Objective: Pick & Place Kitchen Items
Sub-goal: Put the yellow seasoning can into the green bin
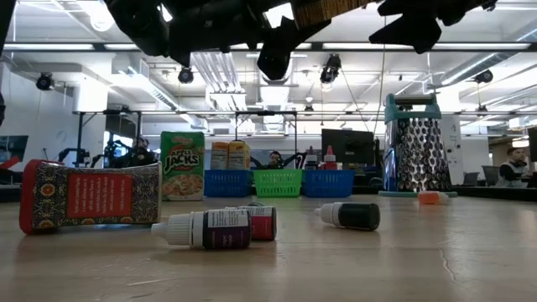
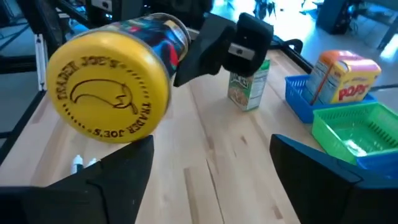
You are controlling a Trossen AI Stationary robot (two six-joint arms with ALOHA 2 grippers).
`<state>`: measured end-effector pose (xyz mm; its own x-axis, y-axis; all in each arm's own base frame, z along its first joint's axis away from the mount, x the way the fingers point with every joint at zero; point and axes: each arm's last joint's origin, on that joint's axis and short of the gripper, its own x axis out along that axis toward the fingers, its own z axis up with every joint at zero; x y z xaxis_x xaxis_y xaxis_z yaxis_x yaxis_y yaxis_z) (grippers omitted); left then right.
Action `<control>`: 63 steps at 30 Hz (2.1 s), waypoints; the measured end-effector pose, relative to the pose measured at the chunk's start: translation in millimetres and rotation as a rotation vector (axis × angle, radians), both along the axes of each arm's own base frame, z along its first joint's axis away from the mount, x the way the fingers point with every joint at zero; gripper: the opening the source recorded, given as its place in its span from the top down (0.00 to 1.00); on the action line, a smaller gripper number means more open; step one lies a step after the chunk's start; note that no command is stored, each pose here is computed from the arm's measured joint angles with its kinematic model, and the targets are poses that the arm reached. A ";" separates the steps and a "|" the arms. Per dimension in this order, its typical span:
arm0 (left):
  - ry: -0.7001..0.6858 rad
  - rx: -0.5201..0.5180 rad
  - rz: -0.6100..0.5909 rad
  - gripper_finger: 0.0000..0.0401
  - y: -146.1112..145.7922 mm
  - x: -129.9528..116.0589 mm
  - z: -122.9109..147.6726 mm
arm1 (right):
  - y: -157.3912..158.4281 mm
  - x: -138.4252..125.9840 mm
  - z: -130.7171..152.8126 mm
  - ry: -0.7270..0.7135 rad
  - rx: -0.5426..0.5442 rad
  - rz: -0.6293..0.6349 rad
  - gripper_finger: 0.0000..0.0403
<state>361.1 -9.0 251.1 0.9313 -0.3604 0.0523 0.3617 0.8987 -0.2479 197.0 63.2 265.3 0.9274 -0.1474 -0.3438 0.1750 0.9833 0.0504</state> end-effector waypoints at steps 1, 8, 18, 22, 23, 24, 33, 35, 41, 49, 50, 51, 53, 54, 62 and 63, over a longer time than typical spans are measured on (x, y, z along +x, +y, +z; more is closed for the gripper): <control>0.007 -0.024 0.002 0.45 -0.1 0.1 0.6 | 0.4 0.6 0.3 -0.003 -0.015 0.009 0.19; 0.029 -0.109 0.019 0.45 1.7 1.6 3.8 | 1.7 3.4 -0.5 0.001 -0.073 0.036 0.09; 0.085 -0.244 0.037 0.45 5.8 1.9 3.1 | 4.2 9.1 9.7 -0.105 -0.128 0.066 0.09; 0.098 -0.292 0.045 0.45 7.2 2.0 3.4 | 6.8 14.1 9.7 -0.120 -0.203 0.106 0.09; 0.098 -0.292 0.046 0.45 7.2 2.0 3.4 | 7.6 15.7 8.5 -0.117 -0.209 0.113 0.09; 0.098 -0.293 0.046 0.45 7.3 2.0 3.4 | 8.3 17.4 6.4 -0.107 -0.217 0.117 0.09; 0.102 -0.313 0.042 0.45 8.3 2.4 4.6 | 15.6 37.2 3.3 -0.057 -0.289 0.130 0.09; 0.101 -0.313 0.041 0.44 8.3 2.4 4.7 | 16.2 38.8 6.1 -0.061 -0.306 0.132 0.10; 0.113 -0.315 0.041 0.44 8.4 2.6 3.7 | 14.0 34.7 14.7 -0.071 -0.319 0.112 0.21; 0.096 -0.336 0.015 0.44 7.9 2.1 6.6 | 12.8 31.1 16.2 -0.060 -0.343 0.121 0.38; 0.094 -0.336 0.014 0.44 7.8 2.0 6.9 | 12.7 31.1 16.1 -0.058 -0.348 0.122 0.39; 0.091 -0.336 0.013 0.44 7.8 2.0 7.2 | 12.7 31.1 16.2 -0.058 -0.352 0.122 0.40; 0.085 -0.335 0.013 0.44 8.0 1.9 7.6 | 12.4 31.1 16.5 -0.059 -0.360 0.123 0.41; 0.084 -0.334 0.013 0.44 7.8 1.9 7.7 | 12.4 31.0 16.8 -0.061 -0.363 0.124 0.41; 0.079 -0.337 -0.002 0.44 7.6 1.6 8.9 | 12.6 31.1 20.1 -0.061 -0.371 0.127 0.39; 0.080 -0.336 -0.009 0.44 7.4 1.5 8.8 | 12.6 31.2 20.5 -0.062 -0.372 0.127 0.40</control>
<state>362.6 -1.6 259.9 0.9341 -0.3438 0.0960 0.3366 0.7588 -0.5576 228.2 75.8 285.8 0.9636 -0.1340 -0.2313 0.0584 0.9500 -0.3068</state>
